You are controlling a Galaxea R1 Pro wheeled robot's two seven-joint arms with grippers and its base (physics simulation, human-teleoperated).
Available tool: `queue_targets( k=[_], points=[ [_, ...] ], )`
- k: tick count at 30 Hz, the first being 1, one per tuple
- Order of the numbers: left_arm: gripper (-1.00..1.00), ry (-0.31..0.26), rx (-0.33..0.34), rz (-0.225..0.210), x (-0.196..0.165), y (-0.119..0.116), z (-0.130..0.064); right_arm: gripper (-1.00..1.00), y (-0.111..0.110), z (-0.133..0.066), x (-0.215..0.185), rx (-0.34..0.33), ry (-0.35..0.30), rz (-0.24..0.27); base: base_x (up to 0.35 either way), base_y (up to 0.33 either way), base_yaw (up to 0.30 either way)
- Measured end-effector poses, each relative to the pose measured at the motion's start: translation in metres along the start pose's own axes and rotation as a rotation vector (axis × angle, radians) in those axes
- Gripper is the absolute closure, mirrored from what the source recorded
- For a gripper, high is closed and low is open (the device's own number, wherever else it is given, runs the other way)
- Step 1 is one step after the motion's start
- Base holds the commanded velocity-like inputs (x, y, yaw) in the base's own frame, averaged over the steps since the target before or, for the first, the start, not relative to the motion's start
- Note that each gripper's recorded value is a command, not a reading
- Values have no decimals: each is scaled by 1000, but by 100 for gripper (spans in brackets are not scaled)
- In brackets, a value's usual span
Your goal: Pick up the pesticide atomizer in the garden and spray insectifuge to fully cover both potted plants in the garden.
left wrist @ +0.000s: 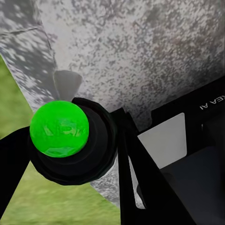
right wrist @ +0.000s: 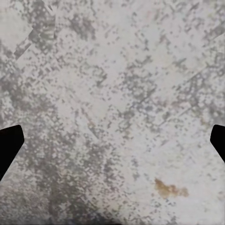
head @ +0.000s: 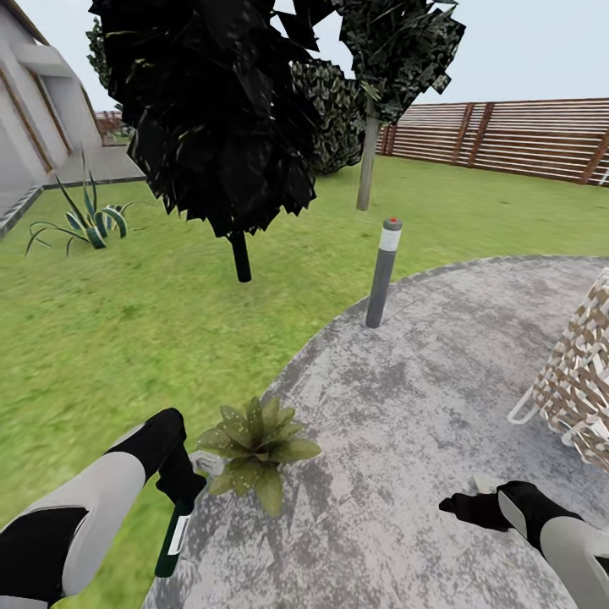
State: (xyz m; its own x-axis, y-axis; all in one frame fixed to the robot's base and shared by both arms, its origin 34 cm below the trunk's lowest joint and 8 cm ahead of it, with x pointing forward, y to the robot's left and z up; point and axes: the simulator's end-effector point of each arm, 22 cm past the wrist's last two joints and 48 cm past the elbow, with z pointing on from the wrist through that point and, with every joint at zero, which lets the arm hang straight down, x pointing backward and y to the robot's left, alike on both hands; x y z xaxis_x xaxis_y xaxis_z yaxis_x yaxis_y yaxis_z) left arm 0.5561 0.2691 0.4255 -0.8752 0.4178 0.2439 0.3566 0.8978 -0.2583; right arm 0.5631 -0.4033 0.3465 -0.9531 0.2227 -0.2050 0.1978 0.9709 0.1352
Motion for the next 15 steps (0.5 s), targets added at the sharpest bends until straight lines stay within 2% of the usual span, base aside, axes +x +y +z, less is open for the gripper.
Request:
queue_targets(
  k=[3,11,15],
  points=[
    [100,0,0,1,0,0,0,-100,0,0,0,0,0,0,0,-118,9],
    [100,-1,-1,2,0,0,-1,-100,0,-1,0,0,-1,0,0,-296,-123],
    [100,-1,-1,1,0,0,-1,-100,0,-1,-1,0,-1,0,0,-104,-25]
  ],
)
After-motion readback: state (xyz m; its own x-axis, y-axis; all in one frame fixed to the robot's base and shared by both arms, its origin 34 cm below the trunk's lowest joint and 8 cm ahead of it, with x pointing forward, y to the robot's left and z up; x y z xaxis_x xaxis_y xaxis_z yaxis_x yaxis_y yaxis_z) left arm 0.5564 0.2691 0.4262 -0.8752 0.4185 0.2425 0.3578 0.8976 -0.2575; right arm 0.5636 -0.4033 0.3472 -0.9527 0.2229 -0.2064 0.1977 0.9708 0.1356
